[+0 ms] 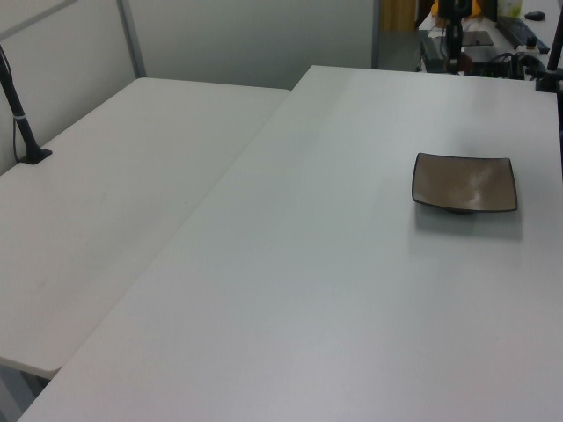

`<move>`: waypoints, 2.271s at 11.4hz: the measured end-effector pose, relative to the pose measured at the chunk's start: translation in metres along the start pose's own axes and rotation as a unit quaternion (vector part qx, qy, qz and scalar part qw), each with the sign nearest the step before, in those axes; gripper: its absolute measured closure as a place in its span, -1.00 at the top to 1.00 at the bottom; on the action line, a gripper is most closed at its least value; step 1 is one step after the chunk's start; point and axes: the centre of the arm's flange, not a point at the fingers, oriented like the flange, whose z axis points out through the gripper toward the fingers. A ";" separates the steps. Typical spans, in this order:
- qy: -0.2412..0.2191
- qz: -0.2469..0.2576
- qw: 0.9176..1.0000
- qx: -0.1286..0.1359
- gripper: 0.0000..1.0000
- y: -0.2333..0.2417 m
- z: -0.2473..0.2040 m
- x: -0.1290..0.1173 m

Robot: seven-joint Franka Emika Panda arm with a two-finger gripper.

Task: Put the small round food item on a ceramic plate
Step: 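Lift the held food item and carry it over the brown square plate, then lower the food item onto the plate and open the gripper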

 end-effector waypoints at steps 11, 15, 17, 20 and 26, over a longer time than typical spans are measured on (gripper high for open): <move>-0.075 -0.022 0.996 0.046 -0.27 -0.203 0.011 -0.019; -0.077 -0.020 0.996 0.045 -0.26 -0.208 0.070 -0.019; -0.064 -0.014 0.997 0.037 -0.25 -0.210 0.099 -0.019; -0.034 0.002 0.999 0.023 -0.25 -0.209 0.133 -0.019; 0.018 0.025 1.000 -0.001 -0.23 -0.213 0.179 -0.018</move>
